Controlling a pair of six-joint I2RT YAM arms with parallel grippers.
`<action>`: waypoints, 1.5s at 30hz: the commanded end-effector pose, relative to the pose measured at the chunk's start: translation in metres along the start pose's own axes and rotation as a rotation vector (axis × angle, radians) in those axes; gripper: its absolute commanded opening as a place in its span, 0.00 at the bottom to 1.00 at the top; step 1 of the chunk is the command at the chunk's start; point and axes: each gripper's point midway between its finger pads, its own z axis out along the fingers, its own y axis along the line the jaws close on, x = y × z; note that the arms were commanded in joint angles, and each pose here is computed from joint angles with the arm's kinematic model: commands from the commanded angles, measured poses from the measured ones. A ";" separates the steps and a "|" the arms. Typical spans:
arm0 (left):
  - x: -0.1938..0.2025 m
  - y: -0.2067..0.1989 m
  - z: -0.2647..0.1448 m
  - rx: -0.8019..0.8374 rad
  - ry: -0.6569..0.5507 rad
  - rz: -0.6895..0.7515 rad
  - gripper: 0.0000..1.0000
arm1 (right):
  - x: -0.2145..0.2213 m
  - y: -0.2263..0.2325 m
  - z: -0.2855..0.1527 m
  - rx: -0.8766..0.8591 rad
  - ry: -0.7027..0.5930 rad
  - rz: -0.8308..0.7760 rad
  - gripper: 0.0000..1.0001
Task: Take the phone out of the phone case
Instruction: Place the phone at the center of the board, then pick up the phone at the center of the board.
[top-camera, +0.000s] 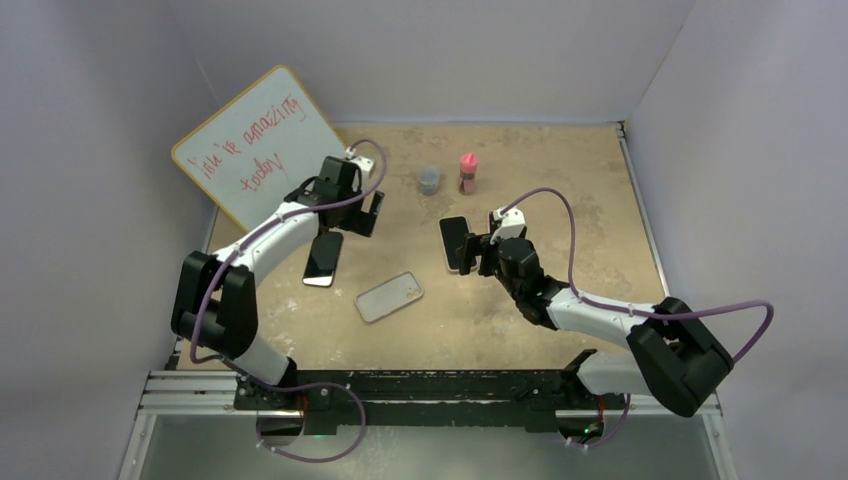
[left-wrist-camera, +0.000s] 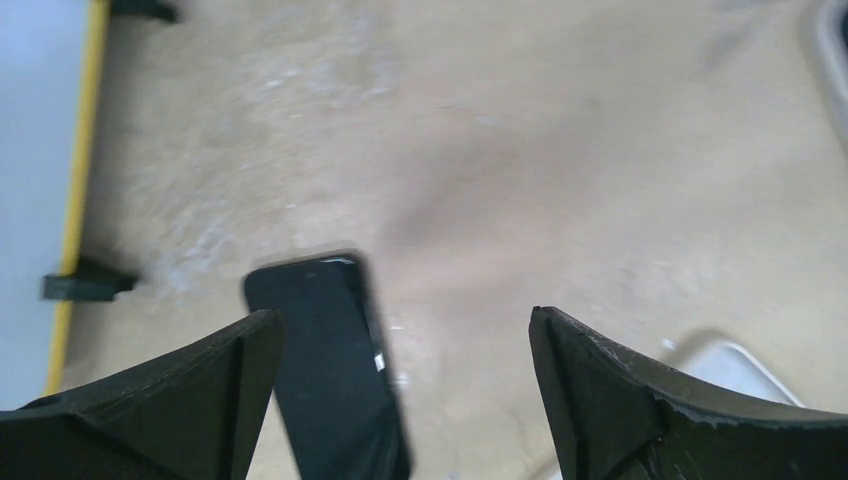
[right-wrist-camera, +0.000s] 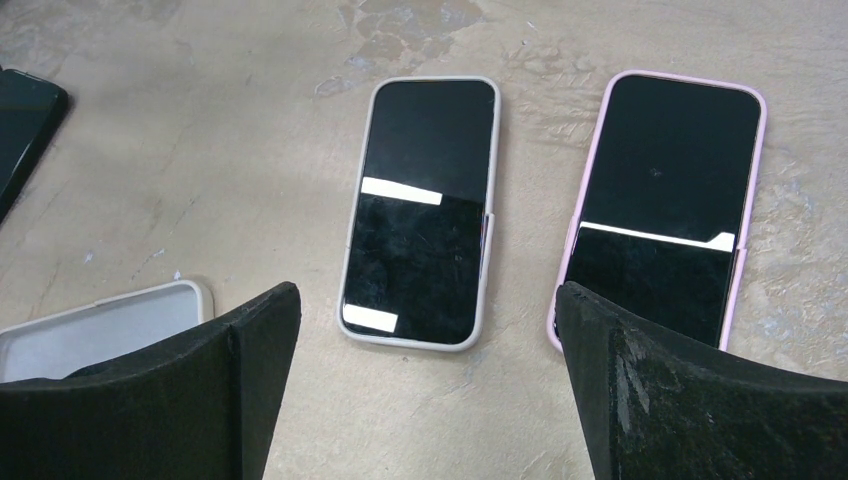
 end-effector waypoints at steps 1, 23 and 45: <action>0.000 -0.040 -0.024 0.141 -0.017 0.034 0.97 | -0.013 0.002 0.000 0.002 -0.040 0.012 0.99; 0.105 -0.150 -0.012 0.395 0.198 0.118 0.71 | -0.003 0.014 0.014 -0.037 0.033 -0.024 0.95; 0.074 -0.148 0.021 0.265 0.105 -0.302 0.00 | -0.001 0.014 0.012 -0.040 0.044 -0.015 0.95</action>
